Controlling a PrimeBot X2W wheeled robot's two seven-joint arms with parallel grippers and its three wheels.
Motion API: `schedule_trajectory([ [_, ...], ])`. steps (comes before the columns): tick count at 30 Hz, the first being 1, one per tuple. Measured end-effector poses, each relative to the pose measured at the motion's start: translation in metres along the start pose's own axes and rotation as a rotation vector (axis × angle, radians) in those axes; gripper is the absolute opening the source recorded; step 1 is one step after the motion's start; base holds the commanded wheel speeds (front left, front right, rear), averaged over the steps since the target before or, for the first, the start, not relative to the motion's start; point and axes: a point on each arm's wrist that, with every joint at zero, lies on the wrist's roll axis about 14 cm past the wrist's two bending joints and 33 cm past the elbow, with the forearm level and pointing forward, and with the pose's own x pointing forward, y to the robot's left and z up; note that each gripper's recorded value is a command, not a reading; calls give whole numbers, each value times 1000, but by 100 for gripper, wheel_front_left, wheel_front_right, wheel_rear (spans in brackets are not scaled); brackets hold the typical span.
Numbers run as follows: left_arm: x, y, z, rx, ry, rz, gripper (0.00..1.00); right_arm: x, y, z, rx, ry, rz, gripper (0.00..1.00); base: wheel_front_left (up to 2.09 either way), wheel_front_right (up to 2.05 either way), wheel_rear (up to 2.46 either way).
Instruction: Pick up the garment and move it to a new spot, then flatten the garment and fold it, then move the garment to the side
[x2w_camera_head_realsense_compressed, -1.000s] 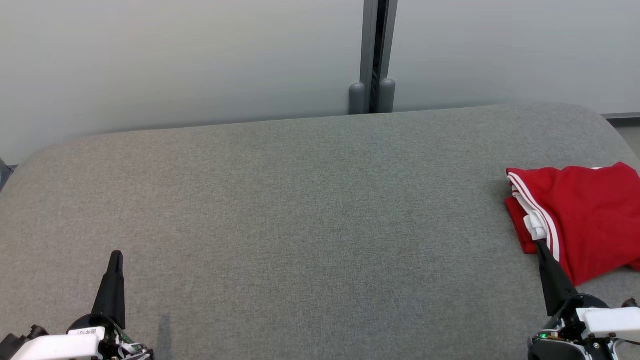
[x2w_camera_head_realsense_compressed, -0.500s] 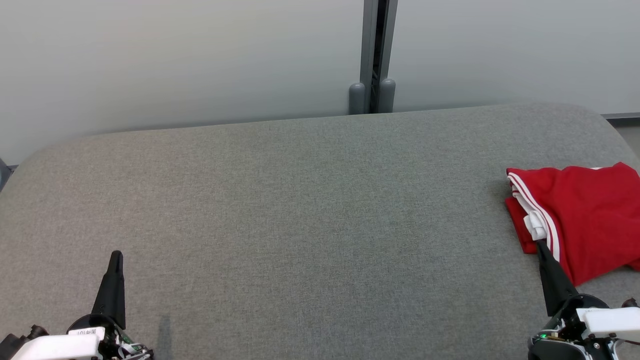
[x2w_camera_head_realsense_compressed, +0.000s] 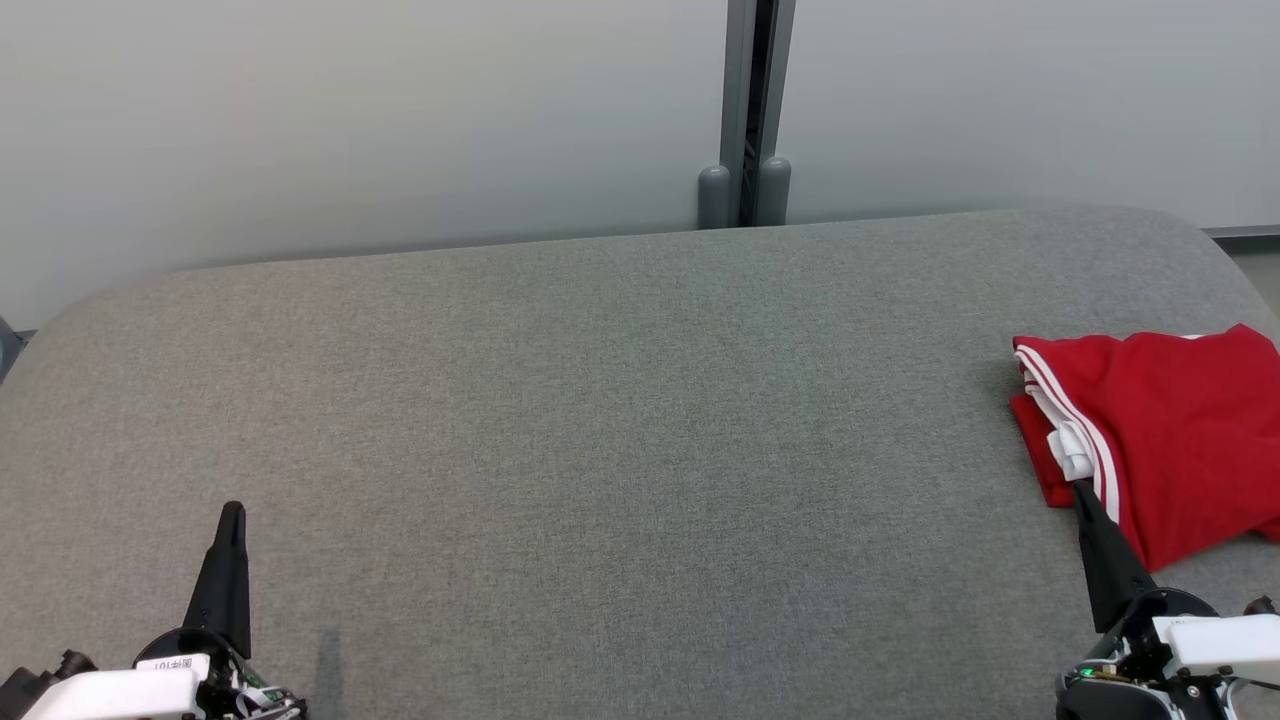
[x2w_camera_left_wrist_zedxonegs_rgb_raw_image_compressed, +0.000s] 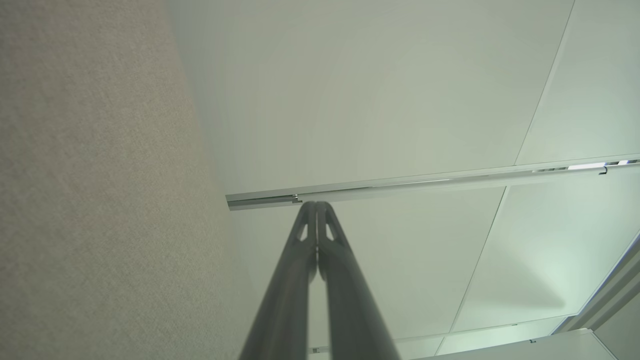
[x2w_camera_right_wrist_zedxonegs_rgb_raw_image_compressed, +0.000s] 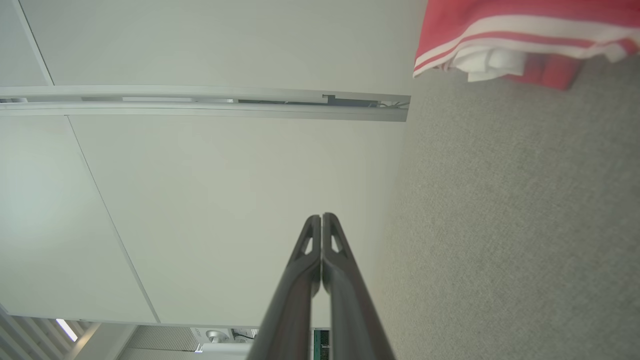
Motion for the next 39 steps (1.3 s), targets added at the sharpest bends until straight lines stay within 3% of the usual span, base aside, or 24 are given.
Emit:
schedule_trajectory([
  [39,0,0,0,0,0,0,0,0,0,0,0,-1,0,0,0,0,0],
])
